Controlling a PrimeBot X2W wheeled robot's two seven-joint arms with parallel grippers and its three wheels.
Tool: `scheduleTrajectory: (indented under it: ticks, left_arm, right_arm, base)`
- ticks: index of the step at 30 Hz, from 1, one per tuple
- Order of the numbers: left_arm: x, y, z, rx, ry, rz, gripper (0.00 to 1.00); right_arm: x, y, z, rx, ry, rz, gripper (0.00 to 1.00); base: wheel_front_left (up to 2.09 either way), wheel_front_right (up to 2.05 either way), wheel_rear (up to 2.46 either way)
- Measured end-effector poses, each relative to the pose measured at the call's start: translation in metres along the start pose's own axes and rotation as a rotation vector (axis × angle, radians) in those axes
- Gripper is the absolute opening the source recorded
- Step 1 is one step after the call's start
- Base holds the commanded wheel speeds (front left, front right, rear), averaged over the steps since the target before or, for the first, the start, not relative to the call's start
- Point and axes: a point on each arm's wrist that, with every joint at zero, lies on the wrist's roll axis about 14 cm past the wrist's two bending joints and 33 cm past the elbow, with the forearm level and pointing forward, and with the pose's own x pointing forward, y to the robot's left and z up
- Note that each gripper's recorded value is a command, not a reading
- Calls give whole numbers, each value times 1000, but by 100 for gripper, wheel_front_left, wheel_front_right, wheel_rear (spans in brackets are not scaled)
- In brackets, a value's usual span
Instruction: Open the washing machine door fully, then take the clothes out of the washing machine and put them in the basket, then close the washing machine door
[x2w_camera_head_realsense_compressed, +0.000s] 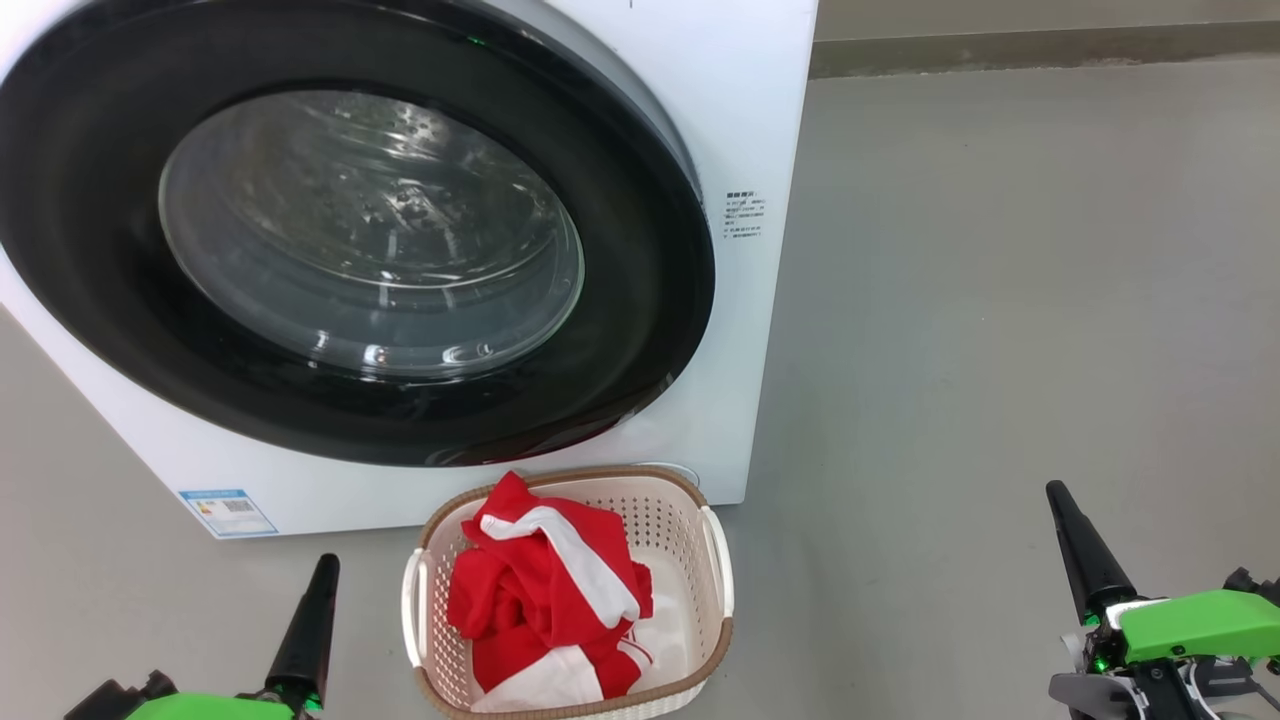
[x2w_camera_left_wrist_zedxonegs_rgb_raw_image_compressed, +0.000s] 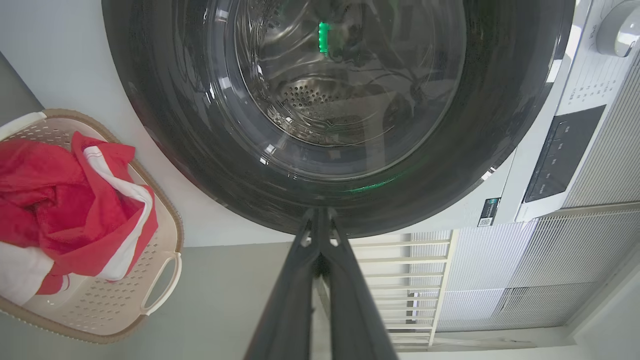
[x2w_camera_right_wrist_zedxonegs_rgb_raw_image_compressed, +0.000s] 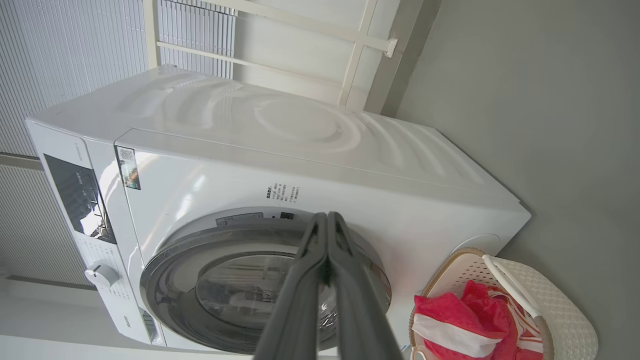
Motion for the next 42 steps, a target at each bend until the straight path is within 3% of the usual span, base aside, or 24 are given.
scheduleTrajectory:
  ticks: [12, 42]
  left_arm:
    - [-1, -5, 2, -117, 3, -20, 0]
    - [-2, -5, 4, -119, 0, -21, 0]
  right_arm:
    - [1, 9, 3, 105, 1, 33, 0]
    - [3, 14, 3, 108, 0, 44, 0]
  base:
    - [0, 0, 0]
    - [0, 0, 0]
